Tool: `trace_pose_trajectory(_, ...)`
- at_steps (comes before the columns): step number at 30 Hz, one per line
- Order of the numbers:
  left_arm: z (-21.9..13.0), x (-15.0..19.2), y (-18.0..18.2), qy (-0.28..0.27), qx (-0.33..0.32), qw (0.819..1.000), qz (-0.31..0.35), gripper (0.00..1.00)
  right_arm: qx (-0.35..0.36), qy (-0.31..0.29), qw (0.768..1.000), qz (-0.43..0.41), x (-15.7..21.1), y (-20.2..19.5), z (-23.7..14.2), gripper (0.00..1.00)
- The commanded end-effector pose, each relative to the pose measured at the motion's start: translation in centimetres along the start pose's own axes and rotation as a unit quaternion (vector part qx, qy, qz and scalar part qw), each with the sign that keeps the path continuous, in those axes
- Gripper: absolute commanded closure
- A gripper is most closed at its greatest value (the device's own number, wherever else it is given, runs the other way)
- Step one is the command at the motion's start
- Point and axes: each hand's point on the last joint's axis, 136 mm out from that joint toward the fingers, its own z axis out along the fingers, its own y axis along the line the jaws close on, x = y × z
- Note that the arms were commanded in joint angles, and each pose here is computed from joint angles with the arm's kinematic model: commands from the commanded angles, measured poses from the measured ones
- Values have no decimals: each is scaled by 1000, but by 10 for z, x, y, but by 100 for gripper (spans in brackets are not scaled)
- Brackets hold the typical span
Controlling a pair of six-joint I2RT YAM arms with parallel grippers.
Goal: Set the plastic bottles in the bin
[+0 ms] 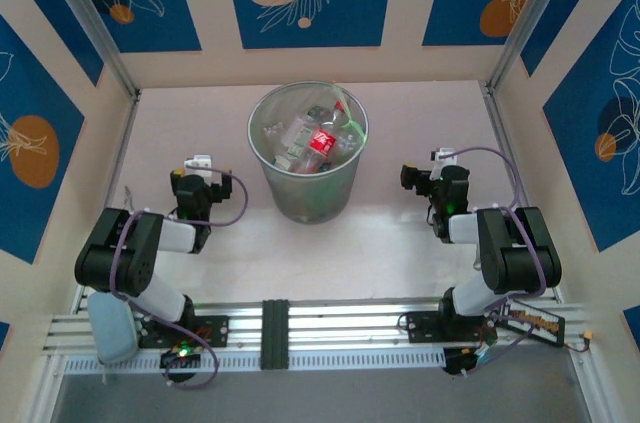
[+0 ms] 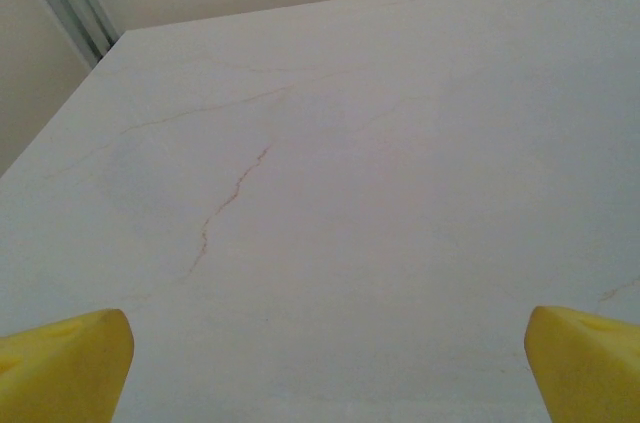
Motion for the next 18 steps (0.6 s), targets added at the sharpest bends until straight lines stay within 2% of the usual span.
trace_pose_trajectory(1, 1, -5, 3, -13, 0, 1000, -6, 0, -10, -18, 1000, 1, -12, 5, 1, 1)
trace_pose_trajectory(18, 1, -6, 3, -14, 0, 1000, -6, 0, -11, -17, 1000, 1, -12, 5, 1, 1)
